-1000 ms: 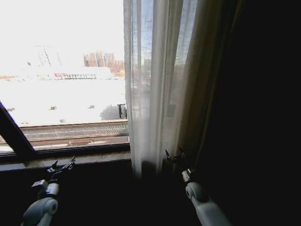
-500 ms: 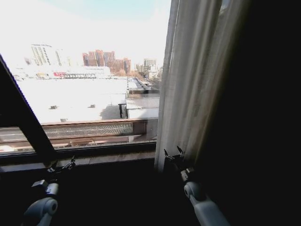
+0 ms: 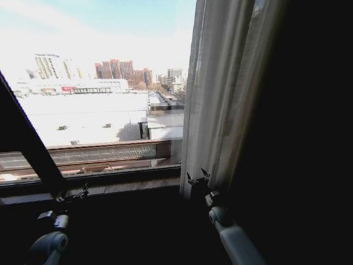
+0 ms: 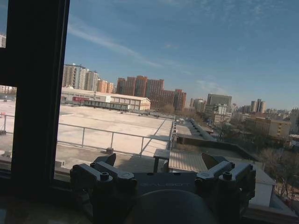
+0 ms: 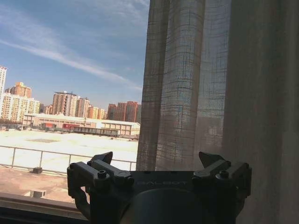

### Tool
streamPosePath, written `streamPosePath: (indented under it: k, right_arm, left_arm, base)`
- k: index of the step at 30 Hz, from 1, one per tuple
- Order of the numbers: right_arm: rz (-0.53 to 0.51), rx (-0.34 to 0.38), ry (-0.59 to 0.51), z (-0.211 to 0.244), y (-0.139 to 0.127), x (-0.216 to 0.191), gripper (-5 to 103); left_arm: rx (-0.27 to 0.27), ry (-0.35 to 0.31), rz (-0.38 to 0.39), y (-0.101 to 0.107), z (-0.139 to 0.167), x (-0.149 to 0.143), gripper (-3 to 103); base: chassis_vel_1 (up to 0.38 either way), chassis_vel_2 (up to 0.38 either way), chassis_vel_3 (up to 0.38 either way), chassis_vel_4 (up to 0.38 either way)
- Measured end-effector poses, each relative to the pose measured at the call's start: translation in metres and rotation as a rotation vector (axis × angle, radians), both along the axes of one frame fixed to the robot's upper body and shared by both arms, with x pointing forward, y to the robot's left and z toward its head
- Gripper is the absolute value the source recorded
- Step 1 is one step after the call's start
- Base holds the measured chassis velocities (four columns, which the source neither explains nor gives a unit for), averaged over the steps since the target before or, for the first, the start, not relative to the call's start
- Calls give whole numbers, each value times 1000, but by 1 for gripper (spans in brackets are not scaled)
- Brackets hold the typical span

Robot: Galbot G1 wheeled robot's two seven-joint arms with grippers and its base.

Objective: Open the curtains by pulling them apart, changing their state from closed to fully open.

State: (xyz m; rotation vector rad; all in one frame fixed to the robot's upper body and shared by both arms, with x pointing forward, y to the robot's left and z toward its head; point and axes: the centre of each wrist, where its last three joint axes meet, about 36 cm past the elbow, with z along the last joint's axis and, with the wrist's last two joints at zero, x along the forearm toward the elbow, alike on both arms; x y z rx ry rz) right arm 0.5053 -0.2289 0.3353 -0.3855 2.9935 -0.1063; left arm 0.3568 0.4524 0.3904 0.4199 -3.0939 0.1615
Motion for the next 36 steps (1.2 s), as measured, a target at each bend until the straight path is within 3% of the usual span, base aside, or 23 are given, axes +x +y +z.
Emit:
streamPosePath:
  k: [24,27,29,33,36]
  right_arm:
    - [3,-15,-7,22,35,82,103]
    - [23,-24,1,19,37,85,88]
    - [25,-25,1,18,37,85,88]
    - [29,-25,-2,18,37,85,66]
    - [30,-24,-5,18,37,85,61]
  left_arm:
    - [0,0,1,0,0,0,100]
    - [0,0,1,0,0,0,100]
    - [0,0,1,0,0,0,100]
    - [0,0,1,0,0,0,100]
    - [0,0,1,0,0,0,100]
  base:
    - [0,0,0,0]
    - [0,0,0,0]
    - [0,0,0,0]
    - [0,0,0,0]
    - [0,0,0,0]
